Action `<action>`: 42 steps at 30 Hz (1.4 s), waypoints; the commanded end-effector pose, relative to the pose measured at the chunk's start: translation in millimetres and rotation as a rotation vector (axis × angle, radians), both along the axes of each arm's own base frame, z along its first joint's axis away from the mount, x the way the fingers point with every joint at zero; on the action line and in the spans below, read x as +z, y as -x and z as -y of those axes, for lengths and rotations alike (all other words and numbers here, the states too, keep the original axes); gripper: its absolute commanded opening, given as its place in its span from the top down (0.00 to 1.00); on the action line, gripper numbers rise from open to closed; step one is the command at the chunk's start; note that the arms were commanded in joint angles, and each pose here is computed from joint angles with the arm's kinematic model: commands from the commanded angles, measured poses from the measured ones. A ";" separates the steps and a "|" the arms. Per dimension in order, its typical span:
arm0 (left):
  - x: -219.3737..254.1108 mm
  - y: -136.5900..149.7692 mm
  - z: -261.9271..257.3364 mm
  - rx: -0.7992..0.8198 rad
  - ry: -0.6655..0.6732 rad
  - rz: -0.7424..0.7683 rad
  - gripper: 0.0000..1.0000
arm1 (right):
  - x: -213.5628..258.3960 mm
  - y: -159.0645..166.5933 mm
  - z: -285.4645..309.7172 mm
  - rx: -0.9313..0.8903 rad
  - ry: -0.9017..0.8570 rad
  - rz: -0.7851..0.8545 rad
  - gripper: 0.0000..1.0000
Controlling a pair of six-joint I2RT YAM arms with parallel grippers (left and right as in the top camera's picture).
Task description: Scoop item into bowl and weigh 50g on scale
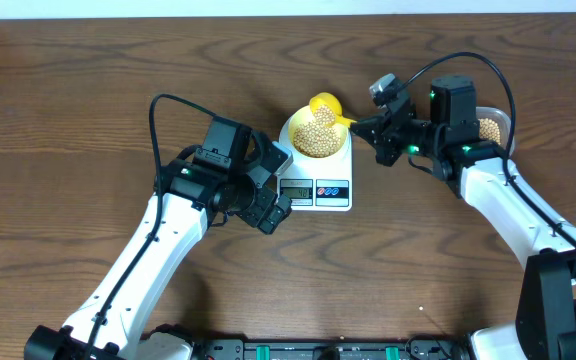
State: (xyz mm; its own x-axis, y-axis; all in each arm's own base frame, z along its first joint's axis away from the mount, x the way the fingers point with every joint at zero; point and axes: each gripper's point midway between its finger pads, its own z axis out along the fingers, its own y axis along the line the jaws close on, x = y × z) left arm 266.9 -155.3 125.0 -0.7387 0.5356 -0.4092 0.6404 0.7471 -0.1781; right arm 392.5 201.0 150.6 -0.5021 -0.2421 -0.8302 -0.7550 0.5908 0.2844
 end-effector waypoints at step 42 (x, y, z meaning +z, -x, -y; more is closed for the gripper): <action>-0.5 1.1 -0.8 -0.015 -0.010 0.006 0.06 | 11.5 0.7 -5.6 -0.014 -0.014 0.004 0.99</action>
State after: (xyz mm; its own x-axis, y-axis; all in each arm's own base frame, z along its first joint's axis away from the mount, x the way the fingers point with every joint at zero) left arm 266.9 -155.3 125.0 -0.7387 0.5356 -0.4092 0.6404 0.7471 -0.1781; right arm 391.2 205.8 149.6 -0.5288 -0.2282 -0.8175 -0.7372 0.6008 0.3092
